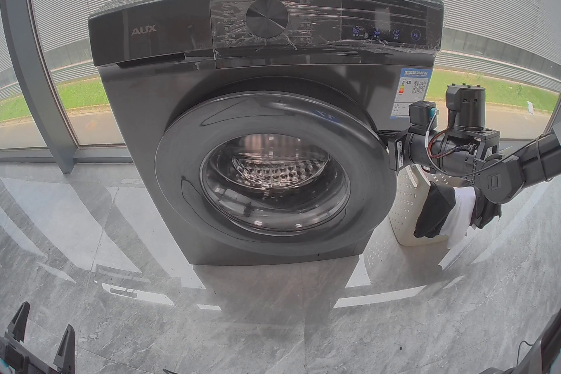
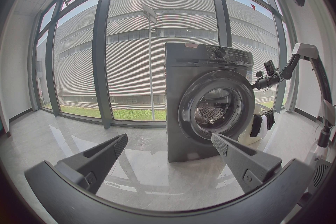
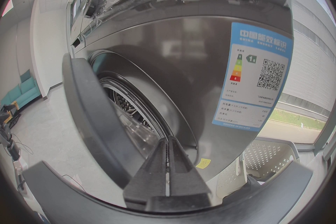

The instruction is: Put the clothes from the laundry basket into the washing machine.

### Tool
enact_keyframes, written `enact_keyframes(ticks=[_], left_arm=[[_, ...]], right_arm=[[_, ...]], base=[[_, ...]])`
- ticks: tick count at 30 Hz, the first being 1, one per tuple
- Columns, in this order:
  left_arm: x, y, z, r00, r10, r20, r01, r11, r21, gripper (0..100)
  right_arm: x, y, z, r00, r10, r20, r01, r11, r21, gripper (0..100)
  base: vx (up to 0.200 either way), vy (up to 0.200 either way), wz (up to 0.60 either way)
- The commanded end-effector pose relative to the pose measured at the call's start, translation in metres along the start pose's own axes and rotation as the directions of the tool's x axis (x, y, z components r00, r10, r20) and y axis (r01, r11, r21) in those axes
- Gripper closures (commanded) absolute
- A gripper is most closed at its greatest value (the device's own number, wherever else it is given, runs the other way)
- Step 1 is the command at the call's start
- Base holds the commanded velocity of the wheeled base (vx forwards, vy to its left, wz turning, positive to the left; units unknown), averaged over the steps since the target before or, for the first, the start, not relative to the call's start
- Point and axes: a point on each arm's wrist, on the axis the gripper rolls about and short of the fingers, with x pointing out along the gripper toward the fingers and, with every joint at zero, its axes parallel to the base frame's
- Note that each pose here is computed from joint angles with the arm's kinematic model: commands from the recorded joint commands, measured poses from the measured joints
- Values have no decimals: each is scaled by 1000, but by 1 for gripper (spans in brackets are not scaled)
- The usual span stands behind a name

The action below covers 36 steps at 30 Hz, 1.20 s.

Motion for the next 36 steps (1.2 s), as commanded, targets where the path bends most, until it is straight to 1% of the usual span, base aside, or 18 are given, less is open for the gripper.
enact_keyframes(ticks=[1,4,7,8,11,12,16,18,19,20,22,23,24,25,32,33,35,36], left_arm=[[0,0,-5,1000,0,0,0,1000,0,0],[0,0,-5,1000,2,0,-2,1000,0,0],[0,0,-5,1000,2,0,-2,1000,-2,0],[0,0,-5,1000,2,0,-2,1000,-2,0],[0,0,-5,1000,2,0,-2,1000,-2,0],[0,0,-5,1000,2,0,-2,1000,-2,0],[0,0,-5,1000,2,0,-2,1000,-2,0],[0,0,-5,1000,2,0,-2,1000,-2,0],[0,0,-5,1000,2,0,-2,1000,-2,0],[0,0,-5,1000,2,0,-2,1000,-2,0],[0,0,-5,1000,2,0,-2,1000,-2,0],[0,0,-5,1000,2,0,-2,1000,-2,0],[0,0,-5,1000,2,0,-2,1000,-2,0],[0,0,-5,1000,2,0,-2,1000,-2,0],[0,0,-5,1000,2,0,-2,1000,-2,0],[0,0,-5,1000,2,0,-2,1000,-2,0],[0,0,-5,1000,2,0,-2,1000,-2,0],[0,0,-5,1000,2,0,-2,1000,-2,0]], right_arm=[[-11,6,7,1000,11,20,-11,1000,-8,100],[-25,16,9,999,32,23,-32,999,-13,100],[-34,19,9,999,39,24,-39,999,-14,100],[-46,25,9,998,53,26,-52,999,-14,100],[-58,33,7,997,74,22,-74,997,-18,100],[-65,38,6,996,88,21,-87,996,-21,100],[-72,46,3,994,110,15,-110,994,-26,100],[-72,53,1,991,134,6,-133,991,-30,100],[-72,53,1,991,134,6,-133,991,-30,100],[-72,60,-1,988,156,-2,-156,987,-35,100],[-71,61,-2,987,161,-5,-161,986,-36,100],[-71,72,-2,981,196,-7,-196,980,-45,100],[-71,74,-2,980,200,-7,-200,979,-47,100],[-71,79,-2,976,218,-8,-218,975,-50,100],[-75,102,-3,957,289,-15,-290,955,-69,100],[-75,102,-3,957,289,-15,-290,955,-69,100],[-78,111,-5,948,318,-24,-319,945,-76,100],[-78,113,-6,946,323,-26,-324,943,-78,100]], base=[[0,0,0],[0,0,0],[0,0,0],[0,0,0],[0,0,0],[0,0,0],[0,0,0],[0,0,0],[0,0,0],[0,0,0],[0,0,0],[0,0,0],[0,0,0],[0,0,0],[0,0,0],[0,0,0],[0,0,0],[0,0,0]])
